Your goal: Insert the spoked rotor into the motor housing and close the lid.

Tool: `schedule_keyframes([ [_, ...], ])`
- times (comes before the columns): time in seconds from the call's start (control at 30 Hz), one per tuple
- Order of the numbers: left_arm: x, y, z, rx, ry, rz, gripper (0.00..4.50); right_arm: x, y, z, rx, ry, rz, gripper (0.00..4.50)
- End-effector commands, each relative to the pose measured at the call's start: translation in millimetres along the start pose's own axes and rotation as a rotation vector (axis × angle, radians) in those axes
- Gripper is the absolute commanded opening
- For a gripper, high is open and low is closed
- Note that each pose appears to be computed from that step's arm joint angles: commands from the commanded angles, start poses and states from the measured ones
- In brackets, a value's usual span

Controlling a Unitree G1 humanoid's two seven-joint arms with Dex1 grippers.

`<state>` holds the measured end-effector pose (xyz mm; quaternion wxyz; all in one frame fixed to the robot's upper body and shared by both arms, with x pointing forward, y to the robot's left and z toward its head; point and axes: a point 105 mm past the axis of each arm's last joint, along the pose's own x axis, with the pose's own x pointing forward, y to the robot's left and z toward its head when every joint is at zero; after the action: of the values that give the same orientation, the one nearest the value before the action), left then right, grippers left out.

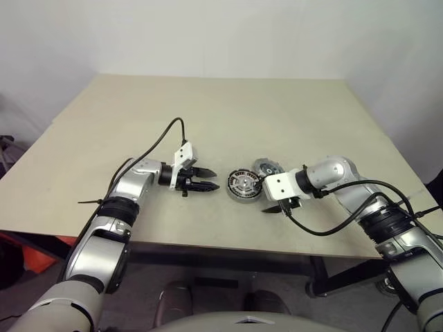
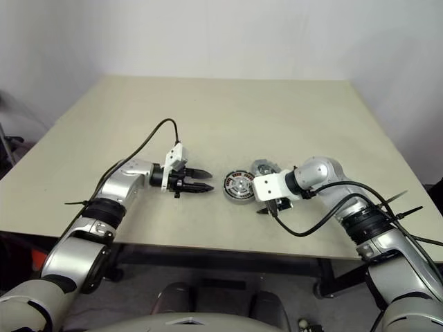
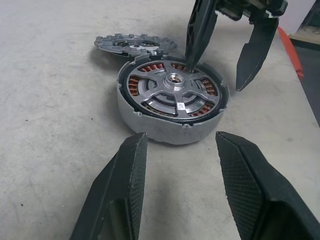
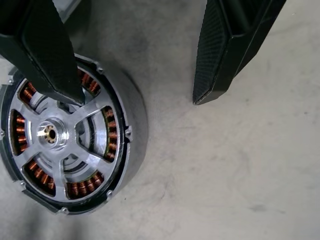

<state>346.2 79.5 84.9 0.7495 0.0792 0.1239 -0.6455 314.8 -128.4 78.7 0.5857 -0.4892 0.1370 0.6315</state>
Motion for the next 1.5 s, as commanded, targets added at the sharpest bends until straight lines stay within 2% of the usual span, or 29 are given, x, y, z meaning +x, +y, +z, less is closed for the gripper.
schedule_keyframes([
  [0.03, -2, 2, 13, 0.042, -0.029, 0.012, 2.30, 10, -8, -7, 0.013, 0.019, -0.013, 3.10],
  [0.37, -5, 5, 14, 0.040, -0.032, 0.030, 2.30, 13, -13, -9, 0.015, -0.001, -0.024, 0.00],
  [0.67, -6, 6, 14, 0.040, -0.036, 0.041, 2.30, 7, -25, -9, 0.072, -0.007, -0.091, 0.00],
  [0.8, -9, 6, 12, 0.036, -0.037, 0.047, 2.30, -3, -40, 15, 0.239, -0.135, -0.137, 0.00],
  [0.9, -13, 8, 11, 0.032, -0.036, 0.059, 2.30, -10, -47, 33, 0.277, -0.194, -0.128, 0.00],
  [1.0, -18, 11, 10, 0.029, -0.032, 0.077, 2.30, -11, -43, 42, 0.238, -0.209, -0.105, 0.00],
  [1.27, -46, 20, 5, 0.014, -0.026, 0.167, 2.30, 12, -36, 47, 0.046, -0.134, -0.070, 0.00],
  [1.5, -68, 19, -1, 0.005, -0.009, 0.213, 2.30, 32, -41, 43, -0.220, -0.011, -0.010, 0.00],
])
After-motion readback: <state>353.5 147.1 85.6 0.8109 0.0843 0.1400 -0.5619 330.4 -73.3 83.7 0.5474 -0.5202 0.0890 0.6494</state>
